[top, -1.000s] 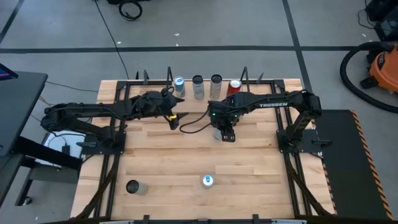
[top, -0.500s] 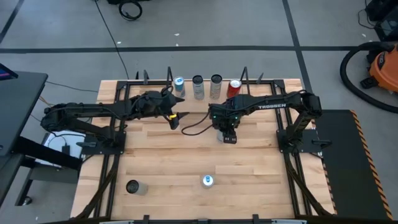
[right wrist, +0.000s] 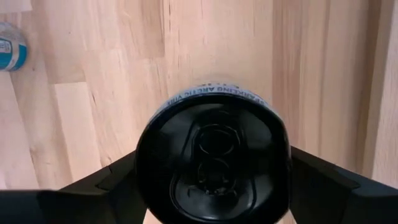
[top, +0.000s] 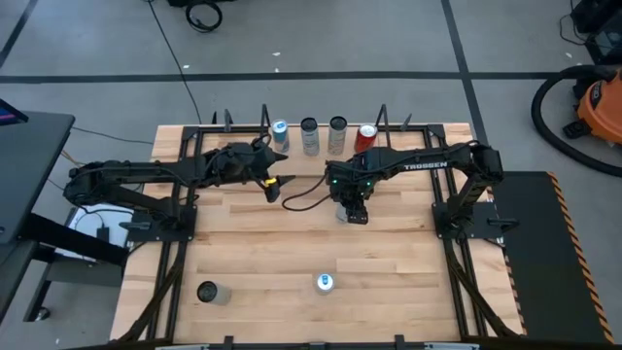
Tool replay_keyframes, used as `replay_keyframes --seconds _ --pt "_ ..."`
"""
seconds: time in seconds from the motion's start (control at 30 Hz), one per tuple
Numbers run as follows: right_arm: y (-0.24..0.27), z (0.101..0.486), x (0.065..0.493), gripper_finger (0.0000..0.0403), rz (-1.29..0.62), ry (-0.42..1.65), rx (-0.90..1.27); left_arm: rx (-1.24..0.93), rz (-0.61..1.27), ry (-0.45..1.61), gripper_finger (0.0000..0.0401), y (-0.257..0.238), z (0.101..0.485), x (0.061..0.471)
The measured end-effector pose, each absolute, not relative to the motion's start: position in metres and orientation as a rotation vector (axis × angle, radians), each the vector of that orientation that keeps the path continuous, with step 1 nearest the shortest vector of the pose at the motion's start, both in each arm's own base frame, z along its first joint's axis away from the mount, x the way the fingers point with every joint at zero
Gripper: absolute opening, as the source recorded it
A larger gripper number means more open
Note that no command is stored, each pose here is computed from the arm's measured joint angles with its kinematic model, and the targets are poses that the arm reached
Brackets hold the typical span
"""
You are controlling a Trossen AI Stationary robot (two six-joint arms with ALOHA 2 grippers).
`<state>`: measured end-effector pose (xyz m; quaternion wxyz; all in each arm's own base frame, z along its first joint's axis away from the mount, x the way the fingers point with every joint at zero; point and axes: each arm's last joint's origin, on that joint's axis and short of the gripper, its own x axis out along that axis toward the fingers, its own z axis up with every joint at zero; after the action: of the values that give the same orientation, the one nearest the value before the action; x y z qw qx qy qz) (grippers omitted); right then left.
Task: Place canned beverage on shelf
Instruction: Put the white-blue soda can aligned with the other white-blue soda can on the shelf
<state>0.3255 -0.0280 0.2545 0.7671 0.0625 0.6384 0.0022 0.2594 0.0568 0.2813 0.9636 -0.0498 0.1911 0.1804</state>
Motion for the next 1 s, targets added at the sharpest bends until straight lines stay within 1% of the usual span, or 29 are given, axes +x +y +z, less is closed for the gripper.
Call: replay_keyframes --seconds 0.37,0.47,0.6,0.77,0.9,1.0 --pt "-0.028 0.255 0.325 0.0322 -0.023 1.392 0.165 -0.024 0.349 0.417 0.0318 0.057 0.280 0.259" --pt "-0.028 0.261 0.323 0.0323 -0.038 1.414 0.184 -0.017 0.339 0.416 0.0318 0.056 0.280 0.259" --pt "-0.028 0.280 0.324 0.0322 -0.040 1.405 0.186 0.016 0.260 0.402 0.0318 0.053 0.282 0.261" --pt "-0.027 0.310 0.324 0.0321 -0.047 1.371 0.195 0.046 0.215 0.371 0.0318 0.045 0.287 0.263" --pt "-0.027 0.335 0.320 0.0321 -0.047 1.364 0.195 0.097 0.174 0.352 0.0318 0.037 0.300 0.268" --pt "-0.026 0.352 0.317 0.0321 -0.052 1.336 0.202 0.088 0.160 0.330 0.0318 0.033 0.310 0.274"
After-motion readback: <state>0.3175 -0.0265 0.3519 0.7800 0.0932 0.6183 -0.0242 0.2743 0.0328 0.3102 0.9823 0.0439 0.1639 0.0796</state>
